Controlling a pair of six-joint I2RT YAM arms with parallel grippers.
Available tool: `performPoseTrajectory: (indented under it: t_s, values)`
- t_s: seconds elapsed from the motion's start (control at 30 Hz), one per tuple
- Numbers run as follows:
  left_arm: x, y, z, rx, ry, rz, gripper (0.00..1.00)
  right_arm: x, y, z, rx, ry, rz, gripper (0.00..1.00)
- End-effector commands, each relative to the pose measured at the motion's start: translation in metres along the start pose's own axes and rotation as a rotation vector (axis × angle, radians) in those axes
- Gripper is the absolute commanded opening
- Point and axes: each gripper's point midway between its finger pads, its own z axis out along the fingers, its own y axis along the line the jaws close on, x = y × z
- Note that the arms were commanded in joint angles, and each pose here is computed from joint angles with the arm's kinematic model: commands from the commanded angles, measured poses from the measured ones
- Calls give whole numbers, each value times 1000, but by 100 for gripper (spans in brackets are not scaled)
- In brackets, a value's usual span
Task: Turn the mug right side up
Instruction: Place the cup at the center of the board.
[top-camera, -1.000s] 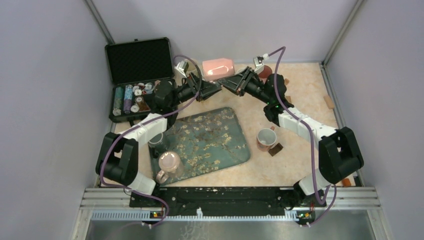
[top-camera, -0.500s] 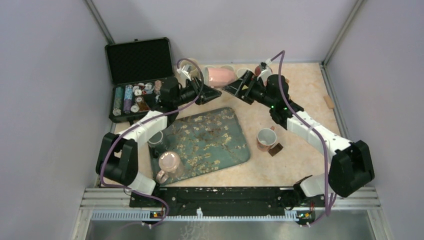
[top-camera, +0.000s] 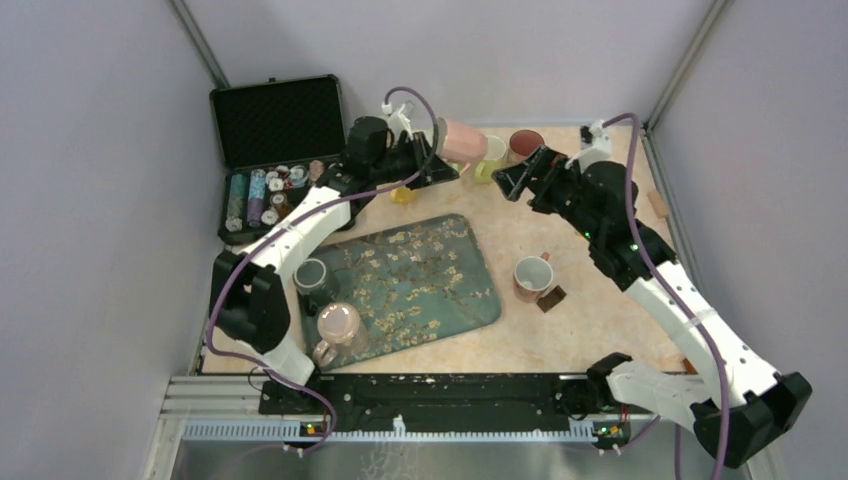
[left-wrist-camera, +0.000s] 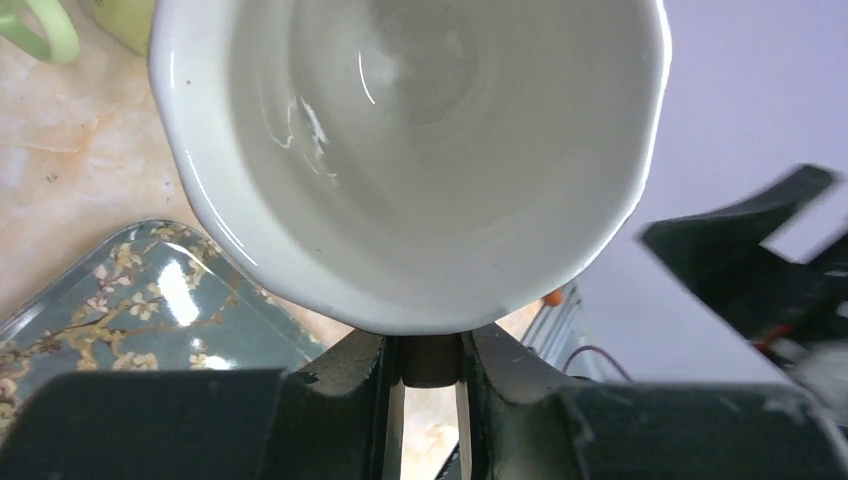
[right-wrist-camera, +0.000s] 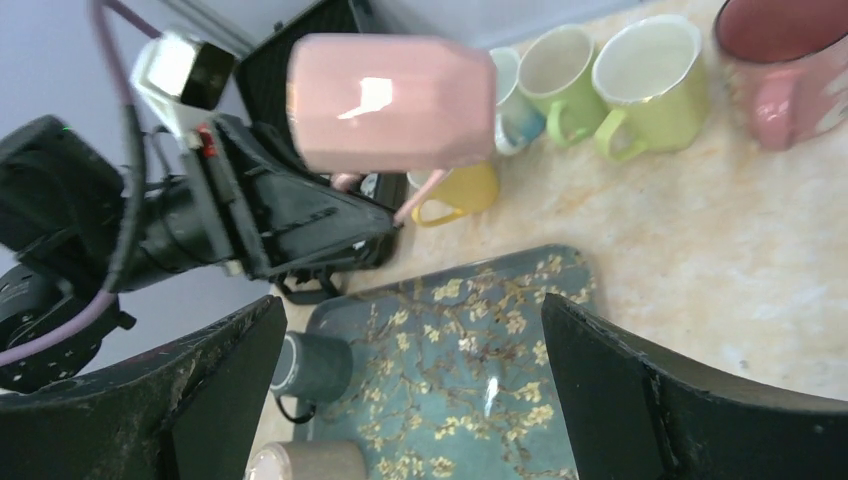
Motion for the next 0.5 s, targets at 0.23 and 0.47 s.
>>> performPoseTrajectory:
  t_s: [0.23, 0.47]
  values:
    - [-3, 28, 31, -239, 70, 269, 0, -61, 8, -54, 54, -208, -111, 99]
    - [-5, 66, 38, -381, 94, 326, 0, -55, 6, -49, 52, -195, -109, 99]
